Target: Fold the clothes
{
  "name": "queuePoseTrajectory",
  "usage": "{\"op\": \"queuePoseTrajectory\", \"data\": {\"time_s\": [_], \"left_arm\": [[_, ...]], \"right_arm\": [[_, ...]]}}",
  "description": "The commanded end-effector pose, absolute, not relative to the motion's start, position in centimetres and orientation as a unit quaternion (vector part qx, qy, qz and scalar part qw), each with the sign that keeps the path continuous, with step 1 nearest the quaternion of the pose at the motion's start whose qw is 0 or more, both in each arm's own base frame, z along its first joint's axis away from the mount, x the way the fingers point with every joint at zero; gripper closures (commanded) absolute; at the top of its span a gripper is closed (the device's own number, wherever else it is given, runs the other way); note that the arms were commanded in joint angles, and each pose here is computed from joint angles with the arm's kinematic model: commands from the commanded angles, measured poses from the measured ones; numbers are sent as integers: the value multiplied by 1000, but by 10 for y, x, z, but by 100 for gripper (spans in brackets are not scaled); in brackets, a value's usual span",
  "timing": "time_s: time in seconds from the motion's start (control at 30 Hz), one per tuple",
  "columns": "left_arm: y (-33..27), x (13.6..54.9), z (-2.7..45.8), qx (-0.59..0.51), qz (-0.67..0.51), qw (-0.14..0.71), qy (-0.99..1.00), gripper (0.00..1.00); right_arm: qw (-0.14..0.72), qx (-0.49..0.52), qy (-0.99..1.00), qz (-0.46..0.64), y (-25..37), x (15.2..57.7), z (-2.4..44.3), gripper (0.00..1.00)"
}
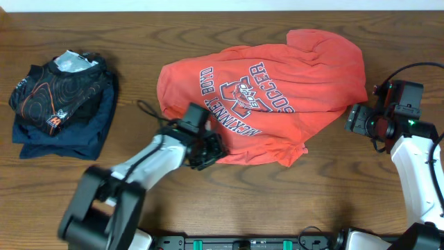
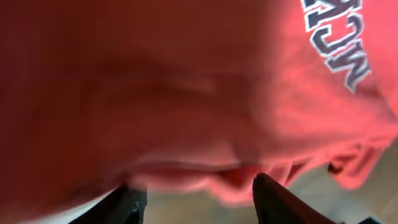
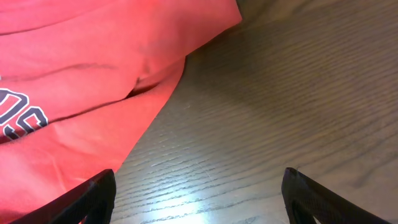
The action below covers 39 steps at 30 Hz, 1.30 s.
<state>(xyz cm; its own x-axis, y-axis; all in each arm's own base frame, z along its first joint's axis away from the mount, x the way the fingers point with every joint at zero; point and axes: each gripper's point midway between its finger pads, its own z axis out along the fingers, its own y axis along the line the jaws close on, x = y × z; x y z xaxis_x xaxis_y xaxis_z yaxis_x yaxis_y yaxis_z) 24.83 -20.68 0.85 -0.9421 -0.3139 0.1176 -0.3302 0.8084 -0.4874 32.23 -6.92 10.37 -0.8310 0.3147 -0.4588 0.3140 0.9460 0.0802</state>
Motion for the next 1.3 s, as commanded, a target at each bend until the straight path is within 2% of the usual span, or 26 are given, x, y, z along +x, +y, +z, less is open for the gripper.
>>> {"op": "queuePoseTrajectory", "data": {"time_s": [0.0,0.07,0.3,0.5,0.53,0.57,0.63,0.7,0.73,0.83,0.9,1.0,1.27], "left_arm": [[-214,249,-10,193,246,21,-950,53],[-213,252,-15,196,244,19,-950,94],[-165,273,7,212,234,-19,-949,94],[-76,336,59,246,206,-184,-929,94],[-66,345,66,253,207,-206,-922,92],[-58,348,69,262,209,-215,-917,83],[-55,347,70,269,220,-209,-914,42],[-66,333,65,266,243,-169,-917,26],[-73,324,63,264,254,-144,-919,21],[-89,294,54,257,253,-77,-929,18],[-98,281,49,246,247,-55,-936,23],[-109,273,40,228,229,-52,-945,28],[-117,282,13,242,179,-71,-951,28]], "right_arm": [[242,161,957,2,-69,324,105,16],[242,161,957,2,-69,324,105,16],[242,161,957,2,-69,324,106,16],[243,161,957,2,-69,324,106,16],[243,161,957,2,-69,324,106,16],[242,161,957,3,-69,324,106,16],[242,161,957,2,-69,324,106,16],[242,161,957,2,-69,324,105,16],[242,161,957,2,-69,324,105,16],[244,161,956,2,-69,324,106,16],[244,161,956,2,-69,325,106,16],[244,161,956,2,-69,325,106,16],[240,161,957,3,-69,323,105,16]]}}
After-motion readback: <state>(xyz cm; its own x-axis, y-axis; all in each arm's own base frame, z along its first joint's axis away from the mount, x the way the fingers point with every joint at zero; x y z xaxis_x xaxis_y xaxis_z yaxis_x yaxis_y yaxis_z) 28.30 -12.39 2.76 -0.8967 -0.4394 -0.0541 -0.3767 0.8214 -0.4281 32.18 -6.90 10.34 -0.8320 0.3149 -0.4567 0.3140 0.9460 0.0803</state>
